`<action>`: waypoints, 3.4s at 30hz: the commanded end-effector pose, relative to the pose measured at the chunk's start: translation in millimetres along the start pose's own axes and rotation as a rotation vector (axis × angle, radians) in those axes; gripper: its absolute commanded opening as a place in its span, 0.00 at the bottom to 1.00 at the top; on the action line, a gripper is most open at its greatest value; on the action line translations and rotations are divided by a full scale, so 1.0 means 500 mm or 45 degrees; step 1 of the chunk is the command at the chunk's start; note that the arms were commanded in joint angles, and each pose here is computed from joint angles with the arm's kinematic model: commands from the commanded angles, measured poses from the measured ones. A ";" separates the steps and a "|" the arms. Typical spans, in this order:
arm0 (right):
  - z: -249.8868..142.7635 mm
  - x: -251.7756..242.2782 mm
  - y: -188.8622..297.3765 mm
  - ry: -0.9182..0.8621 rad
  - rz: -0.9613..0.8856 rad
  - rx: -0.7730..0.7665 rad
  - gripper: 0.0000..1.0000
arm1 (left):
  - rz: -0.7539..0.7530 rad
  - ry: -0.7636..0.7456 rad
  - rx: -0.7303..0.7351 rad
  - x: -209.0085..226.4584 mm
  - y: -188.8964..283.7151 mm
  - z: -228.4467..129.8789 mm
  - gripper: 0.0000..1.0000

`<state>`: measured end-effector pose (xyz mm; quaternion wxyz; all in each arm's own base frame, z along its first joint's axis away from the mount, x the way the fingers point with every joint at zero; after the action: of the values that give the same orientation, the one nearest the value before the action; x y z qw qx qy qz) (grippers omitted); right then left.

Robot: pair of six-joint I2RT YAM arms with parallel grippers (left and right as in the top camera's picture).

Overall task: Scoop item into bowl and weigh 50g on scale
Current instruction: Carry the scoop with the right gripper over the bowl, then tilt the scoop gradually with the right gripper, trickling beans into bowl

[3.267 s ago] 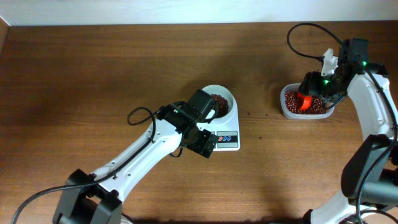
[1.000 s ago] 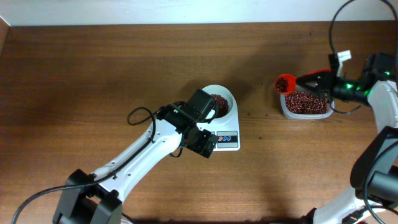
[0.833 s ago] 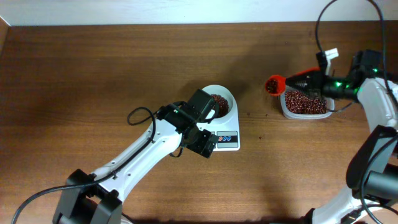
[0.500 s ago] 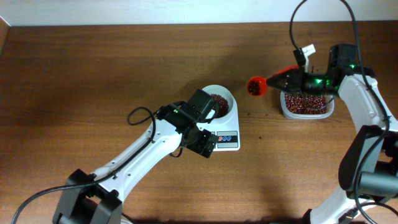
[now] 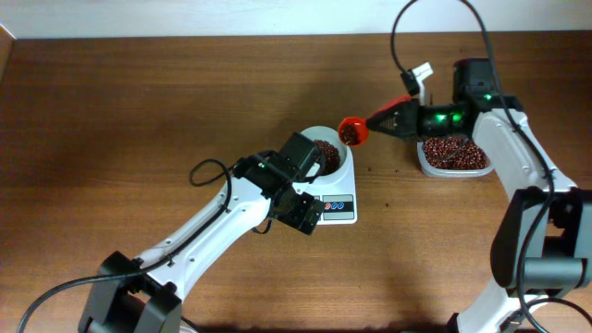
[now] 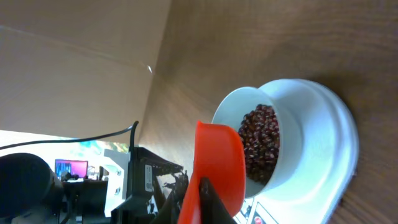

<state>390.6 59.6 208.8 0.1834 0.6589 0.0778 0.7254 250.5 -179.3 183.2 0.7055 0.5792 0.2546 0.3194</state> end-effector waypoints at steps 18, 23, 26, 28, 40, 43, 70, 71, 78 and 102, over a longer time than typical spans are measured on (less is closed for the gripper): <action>0.016 0.080 -0.057 0.132 -0.262 -0.004 0.04 | 0.047 -0.013 0.022 0.009 -0.007 -0.005 0.99; 0.012 0.118 -0.061 0.196 -0.325 -0.017 0.04 | 0.047 -0.013 0.022 0.009 -0.007 -0.005 0.99; 0.007 0.126 -0.071 0.217 -0.363 -0.016 0.04 | 0.047 -0.013 0.022 0.009 -0.007 -0.005 0.99; 0.005 0.130 -0.077 0.225 -0.367 -0.010 0.04 | 0.047 -0.013 0.022 0.009 -0.007 -0.005 0.99; 0.000 0.203 -0.057 0.321 -0.475 -0.034 0.04 | 0.047 -0.013 0.022 0.009 -0.007 -0.005 0.99; -0.001 0.222 -0.049 0.326 -0.475 -0.033 0.04 | 0.047 -0.012 0.022 0.009 -0.007 -0.005 0.99; -0.006 0.233 -0.076 0.447 -0.638 -0.053 0.04 | 0.130 -0.013 0.032 0.018 -0.007 -0.006 0.99; -0.005 0.231 -0.075 0.448 -0.658 -0.062 0.04 | 0.130 -0.013 0.032 0.018 -0.007 -0.006 0.99; -0.002 0.229 -0.073 0.453 -0.687 -0.077 0.04 | 0.130 -0.013 0.032 0.018 -0.007 -0.006 0.99; 0.000 0.230 -0.073 0.457 -0.684 -0.083 0.04 | 0.134 -0.013 0.032 0.019 -0.006 -0.006 0.99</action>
<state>392.4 135.8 283.0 0.3679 0.4906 0.2701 0.7423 254.3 -173.9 183.4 0.6876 0.5944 0.2284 0.3490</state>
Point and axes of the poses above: each gripper's point midway between its finger pads, its own y axis back along the fingers, its own x axis along the line the jaws close on, z = x × y, the point moved 10 cm from there along y, back along the fingers, and after that the axes turned 14 degrees about -y, right-handed, at the moved point
